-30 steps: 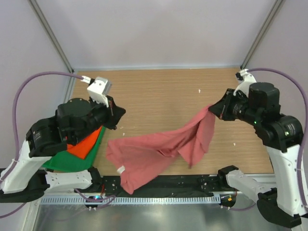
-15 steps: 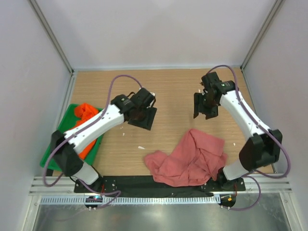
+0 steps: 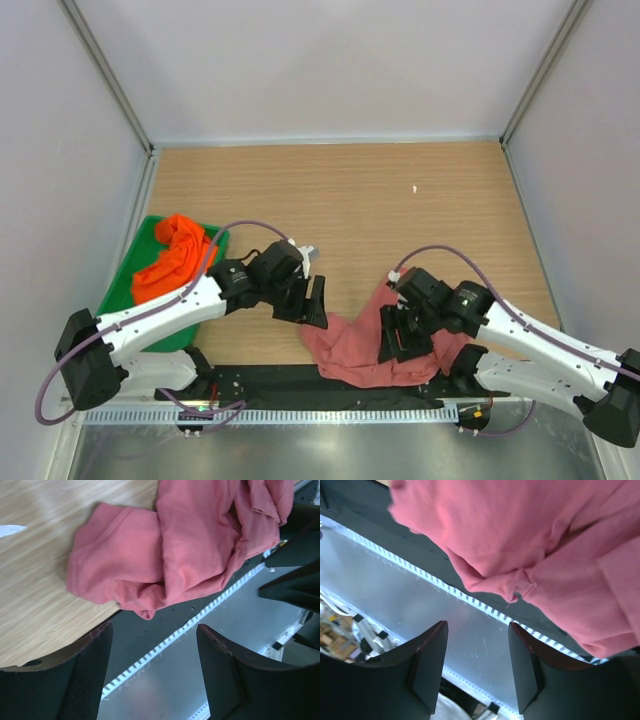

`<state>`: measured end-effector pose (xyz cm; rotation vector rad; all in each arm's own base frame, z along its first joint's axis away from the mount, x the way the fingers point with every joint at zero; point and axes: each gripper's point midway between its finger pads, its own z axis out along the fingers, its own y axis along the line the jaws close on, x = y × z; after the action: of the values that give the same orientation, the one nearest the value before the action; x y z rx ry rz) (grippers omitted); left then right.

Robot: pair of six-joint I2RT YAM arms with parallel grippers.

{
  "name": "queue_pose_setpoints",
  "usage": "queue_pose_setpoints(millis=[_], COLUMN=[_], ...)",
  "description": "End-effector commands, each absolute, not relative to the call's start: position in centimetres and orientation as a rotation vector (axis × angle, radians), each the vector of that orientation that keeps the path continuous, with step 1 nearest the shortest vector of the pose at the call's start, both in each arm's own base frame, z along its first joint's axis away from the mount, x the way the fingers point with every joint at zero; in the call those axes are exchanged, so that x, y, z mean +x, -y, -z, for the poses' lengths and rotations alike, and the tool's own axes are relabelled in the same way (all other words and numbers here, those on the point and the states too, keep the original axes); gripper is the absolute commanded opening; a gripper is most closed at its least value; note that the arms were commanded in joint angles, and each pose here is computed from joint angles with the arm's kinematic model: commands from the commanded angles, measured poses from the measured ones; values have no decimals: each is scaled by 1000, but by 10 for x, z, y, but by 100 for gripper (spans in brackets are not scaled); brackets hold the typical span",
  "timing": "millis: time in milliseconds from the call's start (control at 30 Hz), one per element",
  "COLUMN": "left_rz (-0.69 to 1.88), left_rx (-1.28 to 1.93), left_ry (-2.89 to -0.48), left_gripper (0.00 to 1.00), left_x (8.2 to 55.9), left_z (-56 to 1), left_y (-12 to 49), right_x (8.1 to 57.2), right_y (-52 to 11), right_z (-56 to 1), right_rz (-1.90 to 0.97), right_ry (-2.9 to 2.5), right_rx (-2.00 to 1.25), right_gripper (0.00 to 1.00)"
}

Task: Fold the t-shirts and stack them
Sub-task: Flatten the tshirt out

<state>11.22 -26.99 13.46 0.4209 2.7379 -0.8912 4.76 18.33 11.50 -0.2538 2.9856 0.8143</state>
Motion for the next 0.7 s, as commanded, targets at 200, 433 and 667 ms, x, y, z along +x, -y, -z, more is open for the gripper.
queue_pose_setpoints(millis=[200, 433, 667], left_rz=[1029, 753, 732], left_rx=[624, 686, 717], left_ry=[-2694, -2866, -2942], left_gripper=[70, 61, 13], left_x=[97, 89, 81], left_z=[-132, -76, -59], left_y=[347, 352, 353], right_x=[41, 48, 54], right_y=[-192, -193, -192], right_z=[-77, -67, -71], right_rz=[-799, -809, -819], right_ry=[-3002, -2951, -2907], right_rx=[91, 173, 190], right_gripper=[50, 46, 17])
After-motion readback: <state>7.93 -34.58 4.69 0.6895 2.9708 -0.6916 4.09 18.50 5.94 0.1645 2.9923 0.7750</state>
